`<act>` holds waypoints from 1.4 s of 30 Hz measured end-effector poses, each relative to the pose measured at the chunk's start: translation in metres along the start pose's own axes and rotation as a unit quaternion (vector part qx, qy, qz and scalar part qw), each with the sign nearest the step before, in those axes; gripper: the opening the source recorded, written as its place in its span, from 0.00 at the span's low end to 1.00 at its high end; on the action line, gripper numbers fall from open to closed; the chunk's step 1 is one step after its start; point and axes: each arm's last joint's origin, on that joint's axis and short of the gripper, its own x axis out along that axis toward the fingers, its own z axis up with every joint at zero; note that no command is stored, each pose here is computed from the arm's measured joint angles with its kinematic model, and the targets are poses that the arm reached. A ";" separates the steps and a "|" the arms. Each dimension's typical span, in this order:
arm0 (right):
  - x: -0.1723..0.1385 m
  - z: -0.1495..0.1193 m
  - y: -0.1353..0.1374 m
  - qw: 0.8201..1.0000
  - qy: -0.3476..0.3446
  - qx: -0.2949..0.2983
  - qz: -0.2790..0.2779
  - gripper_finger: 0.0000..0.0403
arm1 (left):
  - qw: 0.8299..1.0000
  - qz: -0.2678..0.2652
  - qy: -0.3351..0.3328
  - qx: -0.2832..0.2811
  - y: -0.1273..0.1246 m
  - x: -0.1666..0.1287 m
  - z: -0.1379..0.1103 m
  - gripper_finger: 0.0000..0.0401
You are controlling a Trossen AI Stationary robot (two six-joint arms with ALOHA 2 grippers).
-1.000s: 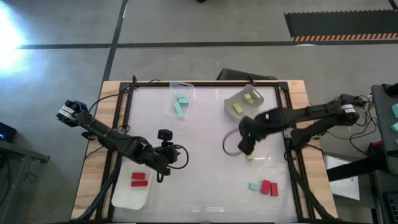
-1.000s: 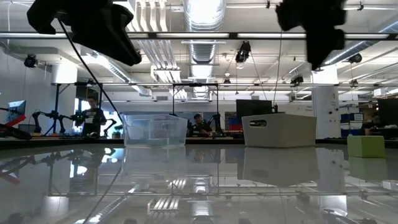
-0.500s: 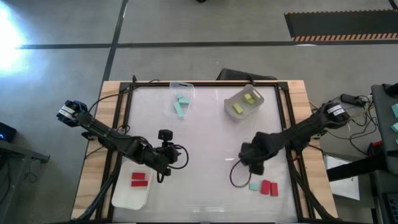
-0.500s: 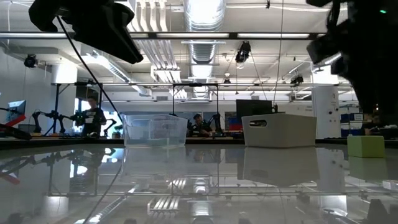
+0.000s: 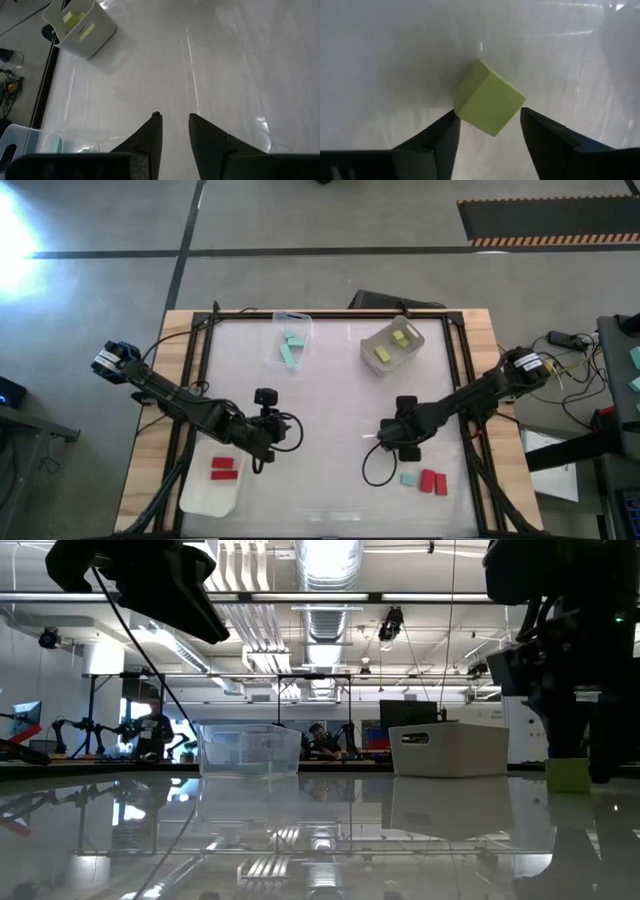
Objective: Sort & place blocks by color
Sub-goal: Put the green block into the gray bin
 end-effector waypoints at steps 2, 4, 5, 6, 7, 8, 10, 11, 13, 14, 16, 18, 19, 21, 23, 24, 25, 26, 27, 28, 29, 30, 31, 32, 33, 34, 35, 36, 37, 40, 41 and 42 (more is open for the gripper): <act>0.002 -0.001 -0.002 1.000 0.001 0.006 0.001 0.44 | 1.000 0.000 0.000 0.000 0.000 0.000 0.000 0.20; 0.003 -0.003 -0.004 1.000 0.003 0.011 -0.001 0.38 | 1.000 0.000 0.001 0.000 0.000 0.000 0.000 0.20; 0.003 -0.003 -0.004 1.000 0.002 0.011 0.000 0.34 | 1.000 0.000 0.000 0.000 0.000 0.000 0.000 0.20; 0.003 -0.003 -0.004 1.000 0.000 0.011 0.002 0.30 | 1.000 0.000 0.001 0.001 0.000 0.000 -0.001 0.20; 0.003 -0.003 -0.004 1.000 0.000 0.012 0.003 0.26 | 1.000 0.000 0.002 0.002 0.000 0.001 -0.001 0.20; 0.004 -0.003 -0.004 1.000 0.001 0.012 0.004 0.21 | 1.000 0.000 0.002 0.002 0.000 0.001 -0.002 0.20; 0.003 -0.003 -0.004 1.000 -0.002 0.012 0.004 0.13 | 1.000 0.000 0.004 0.003 -0.001 0.001 -0.002 0.20; 0.003 -0.002 -0.004 1.000 -0.003 0.013 0.005 0.08 | 1.000 0.000 0.003 0.004 -0.001 0.001 -0.002 0.20; 0.003 -0.002 -0.004 1.000 -0.004 0.015 0.004 0.04 | 1.000 0.000 0.003 0.004 -0.001 0.001 -0.002 0.20; 0.003 -0.002 -0.004 1.000 -0.004 0.019 0.004 0.04 | 1.000 0.000 0.003 0.004 -0.001 0.001 -0.002 0.20; 0.003 -0.002 -0.005 1.000 -0.004 0.030 0.003 0.04 | 1.000 0.000 0.003 0.004 -0.001 0.001 -0.002 0.20; 0.003 -0.003 -0.006 0.999 0.000 0.048 0.006 0.07 | 1.000 0.000 0.002 0.004 -0.001 0.001 -0.002 0.20; 0.003 -0.003 -0.007 0.998 0.007 0.054 0.011 0.08 | 1.000 0.000 0.002 0.004 -0.001 0.001 -0.002 0.20; 0.001 -0.007 -0.009 0.997 0.025 0.076 0.021 0.13 | 1.000 0.000 0.002 0.006 -0.001 0.001 -0.002 0.20; -0.003 -0.010 -0.010 0.994 0.031 0.104 0.020 0.19 | 1.000 0.000 0.002 0.007 -0.001 0.001 -0.002 0.20; -0.005 -0.011 -0.011 0.992 0.031 0.120 0.020 0.22 | 1.000 0.000 0.003 0.007 -0.001 0.001 -0.002 0.20; -0.008 -0.012 -0.012 0.990 0.028 0.140 0.021 0.26 | 1.000 0.000 0.002 0.007 -0.001 0.001 -0.002 0.20; -0.011 -0.013 -0.013 0.986 0.022 0.166 0.024 0.30 | 1.000 0.000 0.002 0.007 -0.001 0.001 -0.002 0.20; -0.014 -0.013 -0.014 0.980 0.015 0.198 0.028 0.33 | 1.000 0.000 0.002 0.007 -0.001 0.001 -0.002 0.20; -0.018 -0.013 -0.015 0.971 0.010 0.237 0.032 0.37 | 1.000 0.000 0.002 0.007 -0.001 0.001 -0.002 0.20; -0.022 -0.013 -0.017 0.959 0.004 0.280 0.036 0.40 | 1.000 0.000 0.002 0.007 -0.001 0.001 -0.002 0.20; -0.026 -0.013 -0.019 0.946 -0.003 0.323 0.043 0.43 | 1.000 0.000 0.002 0.007 -0.001 0.001 -0.002 0.20; -0.030 -0.012 -0.020 0.933 -0.009 0.356 0.049 0.46 | 1.000 0.000 0.003 0.007 -0.001 0.001 -0.002 0.20; -0.035 -0.011 -0.021 0.922 -0.016 0.382 0.056 0.49 | 1.000 0.000 0.002 0.006 -0.001 0.001 -0.002 0.20; -0.039 -0.010 -0.021 0.915 -0.024 0.398 0.064 0.51 | 1.000 0.000 0.002 0.006 -0.001 0.001 -0.002 0.20; -0.043 -0.009 -0.020 0.913 -0.032 0.401 0.072 0.53 | 1.000 0.000 0.002 0.006 -0.001 0.001 -0.002 0.20; -0.045 -0.007 -0.020 0.912 -0.041 0.402 0.077 0.54 | 1.000 0.000 0.002 0.006 -0.001 0.001 -0.002 0.20; -0.046 -0.006 -0.020 0.911 -0.047 0.401 0.083 0.55 | 1.000 0.000 0.002 0.006 -0.001 0.001 -0.002 0.20; -0.046 -0.004 -0.019 0.910 -0.052 0.401 0.086 0.56 | 1.000 0.000 0.002 0.006 -0.001 0.001 -0.002 0.20; -0.041 0.002 -0.017 0.914 -0.060 0.392 0.090 0.57 | 1.000 0.000 0.002 0.006 -0.001 0.001 -0.002 0.20; -0.037 0.004 -0.016 0.915 -0.055 0.392 0.086 0.57 | 1.000 0.000 0.002 0.006 -0.001 0.001 -0.002 0.20; -0.033 0.005 -0.016 0.913 -0.049 0.397 0.078 0.57 | 1.000 0.000 0.002 0.006 -0.001 0.001 -0.002 0.20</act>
